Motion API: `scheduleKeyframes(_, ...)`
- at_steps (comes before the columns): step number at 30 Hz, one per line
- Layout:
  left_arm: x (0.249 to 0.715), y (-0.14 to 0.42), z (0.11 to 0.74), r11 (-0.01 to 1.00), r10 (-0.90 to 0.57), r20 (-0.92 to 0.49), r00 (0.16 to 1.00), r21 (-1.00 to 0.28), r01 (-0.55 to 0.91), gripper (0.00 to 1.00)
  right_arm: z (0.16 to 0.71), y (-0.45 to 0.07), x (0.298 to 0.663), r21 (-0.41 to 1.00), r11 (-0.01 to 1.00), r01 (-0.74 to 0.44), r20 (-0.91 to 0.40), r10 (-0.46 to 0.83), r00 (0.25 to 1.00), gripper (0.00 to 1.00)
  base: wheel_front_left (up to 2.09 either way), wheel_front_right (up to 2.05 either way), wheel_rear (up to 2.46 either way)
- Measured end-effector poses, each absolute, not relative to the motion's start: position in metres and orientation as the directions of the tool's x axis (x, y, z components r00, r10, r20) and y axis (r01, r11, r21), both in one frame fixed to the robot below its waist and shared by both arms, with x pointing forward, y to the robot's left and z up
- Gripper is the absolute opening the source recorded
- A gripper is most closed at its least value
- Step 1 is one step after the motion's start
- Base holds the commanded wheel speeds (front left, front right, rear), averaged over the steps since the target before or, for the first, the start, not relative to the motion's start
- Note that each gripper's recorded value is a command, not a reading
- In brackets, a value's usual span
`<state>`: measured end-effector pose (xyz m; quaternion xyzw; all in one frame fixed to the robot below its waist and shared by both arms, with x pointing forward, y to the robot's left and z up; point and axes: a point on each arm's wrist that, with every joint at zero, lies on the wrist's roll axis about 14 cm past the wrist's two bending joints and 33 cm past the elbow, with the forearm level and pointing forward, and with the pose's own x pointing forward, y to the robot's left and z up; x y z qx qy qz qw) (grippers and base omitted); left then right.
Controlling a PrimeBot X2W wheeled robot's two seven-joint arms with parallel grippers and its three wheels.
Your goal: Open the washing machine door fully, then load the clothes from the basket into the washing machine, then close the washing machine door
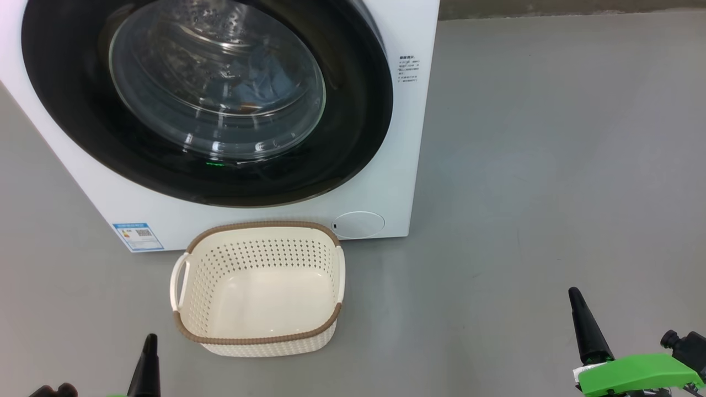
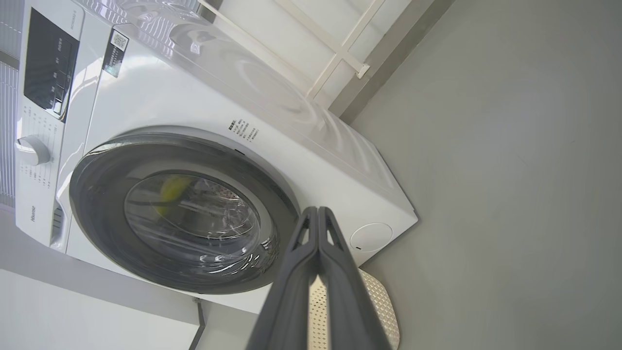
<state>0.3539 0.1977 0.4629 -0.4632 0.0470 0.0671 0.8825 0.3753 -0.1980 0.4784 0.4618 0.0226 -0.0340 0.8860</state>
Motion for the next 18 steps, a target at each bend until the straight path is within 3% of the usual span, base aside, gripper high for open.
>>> scheduleKeyframes(18,0.3621,0.1937,0.4664,0.365,0.041,-0.143,0.989,-0.919,-0.148,0.0,0.4793,-0.201,0.3763,0.92,0.383,0.09,-0.082,-0.038,0.996,0.0,0.0,0.0,0.0)
